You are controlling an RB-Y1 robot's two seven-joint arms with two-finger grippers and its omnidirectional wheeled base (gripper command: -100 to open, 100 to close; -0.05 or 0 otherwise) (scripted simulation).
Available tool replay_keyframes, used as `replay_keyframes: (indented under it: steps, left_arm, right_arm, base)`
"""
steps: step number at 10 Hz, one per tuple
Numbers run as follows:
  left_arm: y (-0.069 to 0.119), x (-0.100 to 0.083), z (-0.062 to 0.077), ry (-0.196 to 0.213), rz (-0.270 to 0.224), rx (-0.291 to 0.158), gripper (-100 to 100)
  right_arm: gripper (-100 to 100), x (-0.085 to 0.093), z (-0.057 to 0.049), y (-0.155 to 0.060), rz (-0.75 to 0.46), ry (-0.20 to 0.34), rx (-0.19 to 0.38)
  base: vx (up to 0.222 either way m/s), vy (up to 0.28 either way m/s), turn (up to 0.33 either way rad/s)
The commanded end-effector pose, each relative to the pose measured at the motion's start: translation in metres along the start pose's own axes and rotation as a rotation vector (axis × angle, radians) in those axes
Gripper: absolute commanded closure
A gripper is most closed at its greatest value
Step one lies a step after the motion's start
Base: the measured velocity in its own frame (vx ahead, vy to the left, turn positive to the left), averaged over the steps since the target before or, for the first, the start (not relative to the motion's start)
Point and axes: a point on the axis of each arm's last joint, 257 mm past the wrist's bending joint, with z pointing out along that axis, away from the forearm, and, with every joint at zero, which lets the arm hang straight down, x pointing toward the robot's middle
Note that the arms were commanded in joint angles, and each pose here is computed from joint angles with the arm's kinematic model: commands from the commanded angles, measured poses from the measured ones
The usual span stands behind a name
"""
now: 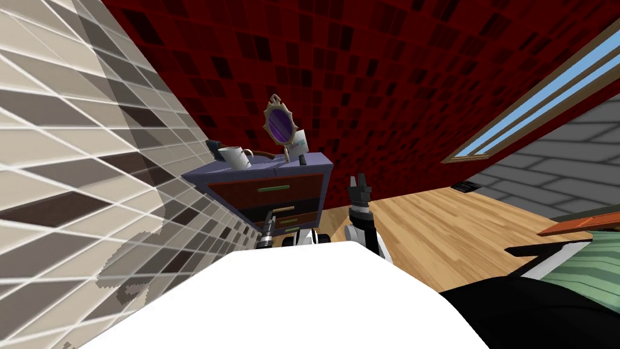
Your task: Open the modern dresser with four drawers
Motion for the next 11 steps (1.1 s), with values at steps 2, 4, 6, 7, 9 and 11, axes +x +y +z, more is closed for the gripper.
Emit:
replay_keyframes:
  steps: [2, 4, 6, 7, 9, 11]
  left_arm:
    - [0.006, -0.049, 0.024, -0.082, 0.031, -0.002, -100]
    - [0.011, -0.072, 0.035, -0.127, 0.039, -0.012, -100]
    - [0.008, -0.093, 0.046, -0.167, 0.045, -0.005, -100]
    - [0.006, -0.093, 0.047, -0.167, 0.045, 0.001, -100]
    - [0.007, -0.113, 0.056, -0.209, 0.048, -0.003, -100]
    - [0.007, -0.148, 0.069, -0.284, 0.047, -0.007, -100]
  right_arm:
    - [0, 0.000, 0.000, 0.000, 0.000, 0.000, 0.000]
    - [0, 0.000, 0.000, 0.000, 0.000, 0.000, 0.000]
    - [0, 0.000, 0.000, 0.000, 0.000, 0.000, 0.000]
    - [0, 0.000, 0.000, 0.000, 0.000, 0.000, 0.000]
    - [0, 0.000, 0.000, 0.000, 0.000, 0.000, 0.000]
    - [0, 0.000, 0.000, 0.000, 0.000, 0.000, 0.000]
  base:
    - [-0.145, -0.011, -0.342]
    - [-0.159, -0.007, -0.273]
    - [-0.054, -0.017, -0.128]
    - [-0.063, -0.009, -0.162]
    - [-0.044, -0.016, -0.108]
    - [-0.170, -0.044, -0.445]
